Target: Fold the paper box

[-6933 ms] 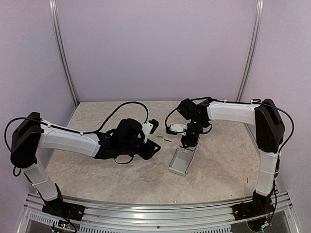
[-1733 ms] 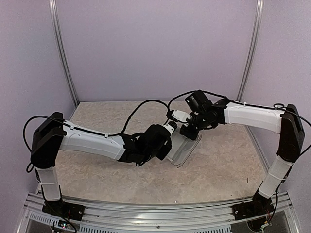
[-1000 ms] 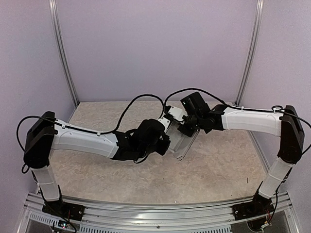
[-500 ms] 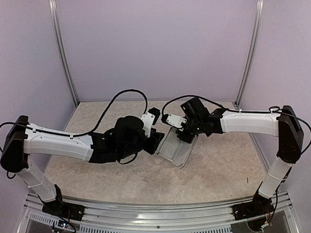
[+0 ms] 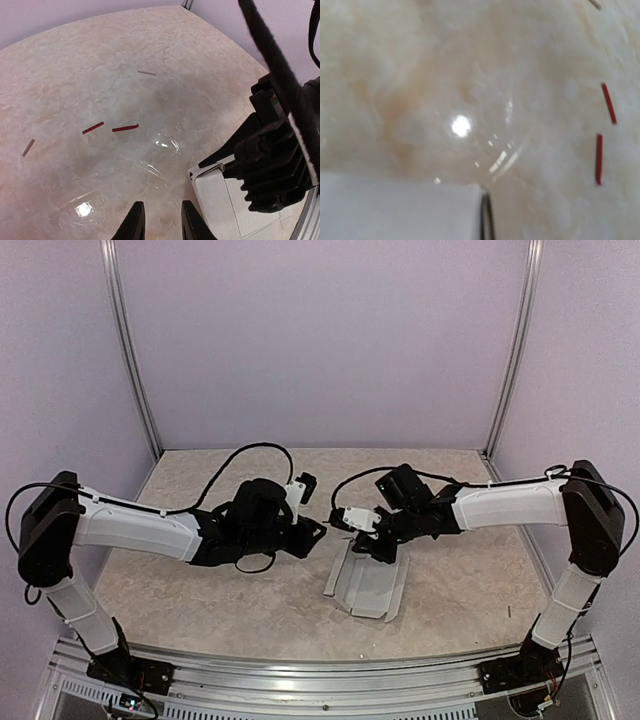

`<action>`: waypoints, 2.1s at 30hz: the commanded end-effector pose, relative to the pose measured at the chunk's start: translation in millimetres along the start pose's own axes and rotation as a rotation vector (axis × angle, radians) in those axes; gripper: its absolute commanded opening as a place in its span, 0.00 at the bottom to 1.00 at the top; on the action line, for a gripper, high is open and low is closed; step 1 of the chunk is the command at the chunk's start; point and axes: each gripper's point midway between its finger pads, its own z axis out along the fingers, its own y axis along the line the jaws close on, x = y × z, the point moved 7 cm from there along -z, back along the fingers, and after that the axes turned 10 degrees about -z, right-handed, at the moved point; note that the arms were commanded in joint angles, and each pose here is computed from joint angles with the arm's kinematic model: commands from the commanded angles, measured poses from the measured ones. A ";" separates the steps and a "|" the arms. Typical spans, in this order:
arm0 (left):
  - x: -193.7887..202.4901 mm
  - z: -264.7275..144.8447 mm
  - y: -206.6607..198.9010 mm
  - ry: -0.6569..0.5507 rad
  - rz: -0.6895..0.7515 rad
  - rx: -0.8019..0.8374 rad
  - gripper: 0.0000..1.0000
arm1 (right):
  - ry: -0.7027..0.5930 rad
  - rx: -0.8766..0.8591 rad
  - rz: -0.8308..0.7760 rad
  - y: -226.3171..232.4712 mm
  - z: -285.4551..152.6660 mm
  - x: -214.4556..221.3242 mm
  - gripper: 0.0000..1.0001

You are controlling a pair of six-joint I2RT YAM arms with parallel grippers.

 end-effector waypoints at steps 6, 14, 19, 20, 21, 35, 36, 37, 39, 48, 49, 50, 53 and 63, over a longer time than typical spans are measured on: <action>10.5 19.4 -15.2 0.112 -0.002 0.144 0.18 | -0.073 -0.038 0.013 -1.4 4.4 -7.8 0.12; 8.9 27.3 -17.0 0.112 -0.029 0.185 0.18 | -0.064 -0.023 -0.006 4.6 10.0 3.7 0.11; 13.9 36.4 -18.7 0.148 -0.038 0.221 0.18 | -0.055 -0.021 -0.012 6.2 15.2 10.1 0.11; 15.0 38.5 -19.3 0.154 -0.038 0.228 0.18 | -0.054 -0.021 -0.012 6.9 15.8 11.9 0.11; 17.4 41.0 -19.4 0.165 -0.038 0.232 0.18 | -0.053 -0.018 -0.016 7.5 15.8 12.8 0.11; 14.4 49.5 -23.4 0.168 -0.067 0.282 0.19 | -0.060 0.021 -0.042 8.7 13.0 20.1 0.11; 12.3 50.1 -23.5 0.162 -0.073 0.285 0.19 | -0.060 0.020 -0.042 9.3 13.0 20.7 0.11; 10.7 51.3 -23.4 0.159 -0.079 0.288 0.19 | -0.061 0.019 -0.043 10.0 13.2 21.3 0.11; 10.2 55.2 -23.8 0.160 -0.083 0.291 0.19 | -0.065 0.024 -0.046 10.1 12.8 21.4 0.11; 17.7 74.9 -10.0 0.172 -0.115 0.173 0.19 | -0.064 0.016 -0.047 13.2 14.8 24.6 0.12; 20.6 76.2 -7.5 0.182 -0.116 0.158 0.19 | -0.061 0.017 -0.046 13.0 15.0 25.4 0.13; 21.9 76.7 -6.3 0.186 -0.119 0.150 0.18 | -0.055 0.019 -0.043 12.9 15.1 26.3 0.14; 24.7 74.0 -4.3 0.191 -0.121 0.143 0.18 | -0.050 0.033 -0.027 8.0 10.2 27.6 0.17; 12.1 63.5 -12.6 0.158 -0.100 0.186 0.18 | -0.062 0.034 0.047 -21.4 -33.5 26.6 0.28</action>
